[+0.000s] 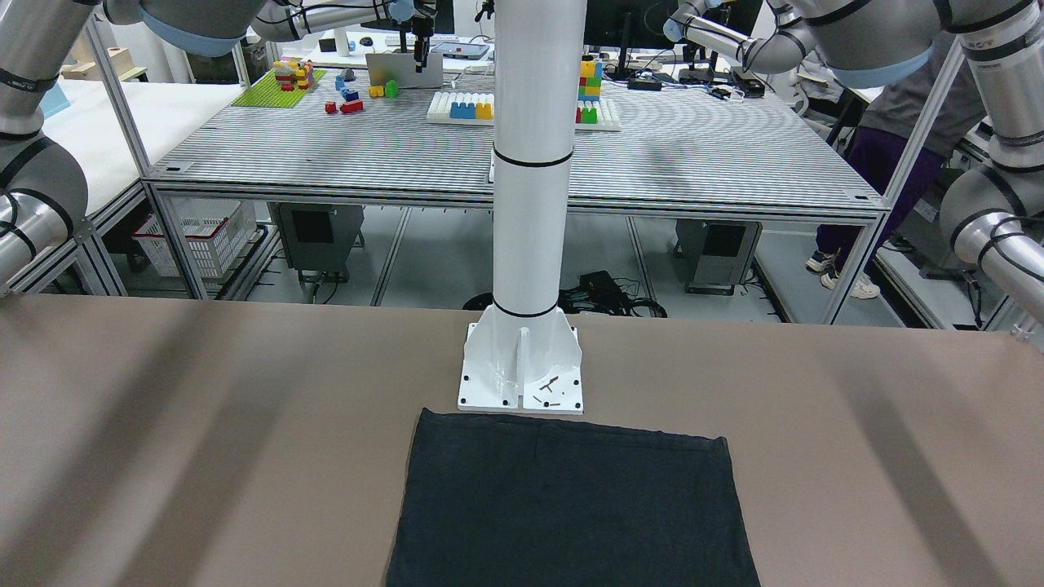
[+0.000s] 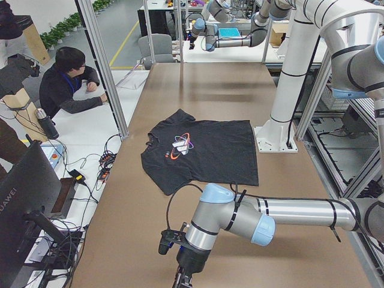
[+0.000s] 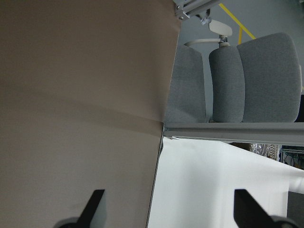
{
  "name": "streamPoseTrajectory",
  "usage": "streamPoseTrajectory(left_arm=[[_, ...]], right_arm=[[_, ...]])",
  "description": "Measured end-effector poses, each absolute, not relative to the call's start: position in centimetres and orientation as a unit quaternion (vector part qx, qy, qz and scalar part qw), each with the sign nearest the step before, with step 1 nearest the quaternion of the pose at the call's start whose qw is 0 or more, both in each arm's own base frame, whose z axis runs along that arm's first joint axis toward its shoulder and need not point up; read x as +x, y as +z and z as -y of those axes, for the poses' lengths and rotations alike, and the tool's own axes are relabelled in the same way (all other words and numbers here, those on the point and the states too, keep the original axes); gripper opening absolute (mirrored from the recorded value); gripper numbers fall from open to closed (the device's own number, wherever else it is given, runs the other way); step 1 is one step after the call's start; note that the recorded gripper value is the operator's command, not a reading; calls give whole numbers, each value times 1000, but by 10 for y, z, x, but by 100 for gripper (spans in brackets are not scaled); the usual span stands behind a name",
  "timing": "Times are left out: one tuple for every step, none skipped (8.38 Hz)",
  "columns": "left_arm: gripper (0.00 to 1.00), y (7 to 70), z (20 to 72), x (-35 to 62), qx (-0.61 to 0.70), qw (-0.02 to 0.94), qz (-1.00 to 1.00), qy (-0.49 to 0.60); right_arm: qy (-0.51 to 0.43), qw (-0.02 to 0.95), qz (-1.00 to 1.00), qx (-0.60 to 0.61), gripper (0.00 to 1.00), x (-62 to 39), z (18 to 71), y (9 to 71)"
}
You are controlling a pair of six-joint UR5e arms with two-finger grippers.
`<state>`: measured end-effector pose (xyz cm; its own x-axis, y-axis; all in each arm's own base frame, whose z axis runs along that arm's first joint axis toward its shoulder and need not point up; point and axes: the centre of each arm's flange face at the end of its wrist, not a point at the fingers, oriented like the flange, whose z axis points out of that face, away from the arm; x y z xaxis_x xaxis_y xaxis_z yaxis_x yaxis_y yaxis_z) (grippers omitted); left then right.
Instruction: Fold clothes
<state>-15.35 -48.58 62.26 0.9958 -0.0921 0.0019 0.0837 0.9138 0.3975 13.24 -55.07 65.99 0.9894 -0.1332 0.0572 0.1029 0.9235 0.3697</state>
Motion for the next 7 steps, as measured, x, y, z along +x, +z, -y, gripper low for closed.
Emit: streamPoseTrajectory(left_arm=[[95,623,486,-153,202,978,10,-45],[95,624,487,-153,202,978,10,-45],[94,623,488,-153,202,978,10,-45],[95,622,488,-153,203,978,10,-45],[95,623,488,-153,202,978,11,-45],[95,624,489,-154,201,979,11,-45],[95,623,489,-155,203,978,11,-46]], right_arm=[[-60,980,40,186,94,132,551,660],[-60,980,40,186,94,132,551,660],[-60,980,41,185,94,132,550,661],[-61,980,41,185,94,132,550,662],[-62,980,42,184,94,131,549,662],[-65,980,44,185,94,131,549,661],[-67,979,48,188,94,130,550,659]])
